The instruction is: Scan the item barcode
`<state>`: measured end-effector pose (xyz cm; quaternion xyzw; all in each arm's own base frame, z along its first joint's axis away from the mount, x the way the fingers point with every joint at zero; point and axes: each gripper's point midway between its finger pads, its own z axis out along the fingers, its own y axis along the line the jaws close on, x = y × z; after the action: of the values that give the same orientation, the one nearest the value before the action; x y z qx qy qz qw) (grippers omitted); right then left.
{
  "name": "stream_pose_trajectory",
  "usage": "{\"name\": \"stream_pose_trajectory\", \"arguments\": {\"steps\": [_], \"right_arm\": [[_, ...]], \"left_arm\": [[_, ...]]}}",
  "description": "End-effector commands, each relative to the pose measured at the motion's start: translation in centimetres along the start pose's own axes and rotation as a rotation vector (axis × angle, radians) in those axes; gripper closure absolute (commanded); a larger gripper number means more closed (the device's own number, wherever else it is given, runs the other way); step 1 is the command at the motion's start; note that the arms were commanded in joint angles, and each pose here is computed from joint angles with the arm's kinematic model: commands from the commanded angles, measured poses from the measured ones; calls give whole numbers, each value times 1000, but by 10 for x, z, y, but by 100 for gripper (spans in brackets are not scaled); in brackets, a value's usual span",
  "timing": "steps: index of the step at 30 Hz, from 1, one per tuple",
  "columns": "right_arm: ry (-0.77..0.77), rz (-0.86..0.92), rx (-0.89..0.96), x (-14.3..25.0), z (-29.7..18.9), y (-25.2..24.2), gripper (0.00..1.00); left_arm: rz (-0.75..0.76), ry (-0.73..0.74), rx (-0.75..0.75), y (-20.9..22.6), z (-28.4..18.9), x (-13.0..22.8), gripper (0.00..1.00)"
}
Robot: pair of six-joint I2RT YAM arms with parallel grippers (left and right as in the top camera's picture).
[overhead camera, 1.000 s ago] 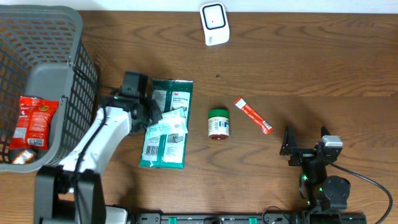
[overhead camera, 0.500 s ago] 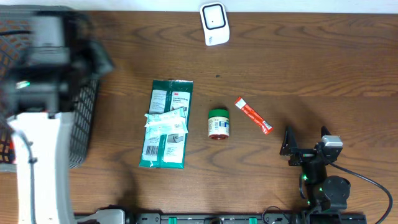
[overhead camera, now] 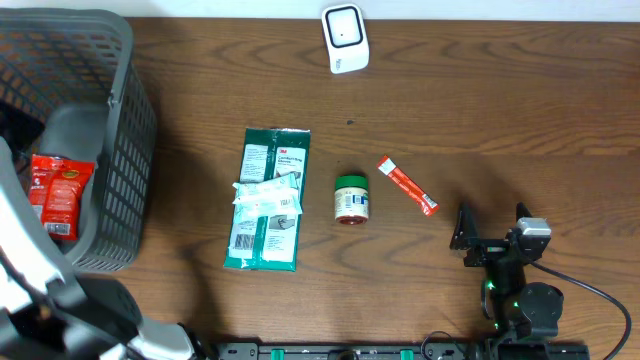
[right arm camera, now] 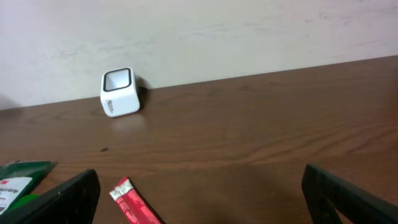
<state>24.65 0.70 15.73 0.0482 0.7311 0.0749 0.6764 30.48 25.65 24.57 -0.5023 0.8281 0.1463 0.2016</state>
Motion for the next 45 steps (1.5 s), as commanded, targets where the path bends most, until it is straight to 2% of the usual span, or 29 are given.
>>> {"name": "stream_pose_trajectory", "arguments": {"steps": [1, 5, 8, 22, 27, 29, 31, 37, 41, 42, 43, 45], "right_arm": [[7, 6, -5, 2, 0, 1, 1], [7, 6, -5, 2, 0, 1, 1], [7, 6, -5, 2, 0, 1, 1], [7, 6, -5, 2, 0, 1, 1], [7, 6, -5, 2, 0, 1, 1], [7, 6, -5, 2, 0, 1, 1], [7, 6, -5, 2, 0, 1, 1], [7, 6, -5, 2, 0, 1, 1], [7, 6, -5, 2, 0, 1, 1], [7, 6, -5, 2, 0, 1, 1], [7, 6, -5, 2, 0, 1, 1], [7, 6, -5, 2, 0, 1, 1]], "left_arm": [[172, 172, -23, -8, 53, 24, 26], [295, 308, -30, -16, 93, 48, 25], [319, 370, -50, -18, 117, 60, 22], [455, 520, -131, -14, 188, 94, 15], [470, 529, -177, -7, 197, 96, 15], [468, 525, -176, -7, 199, 95, 16], [462, 517, -174, -9, 200, 94, 22], [439, 510, -117, -19, 202, 94, 63], [412, 510, -32, -34, 198, 94, 63], [403, 508, -5, -39, 195, 93, 61], [391, 499, 35, -46, 191, 89, 50], [379, 473, 69, -53, 183, 81, 48]]}}
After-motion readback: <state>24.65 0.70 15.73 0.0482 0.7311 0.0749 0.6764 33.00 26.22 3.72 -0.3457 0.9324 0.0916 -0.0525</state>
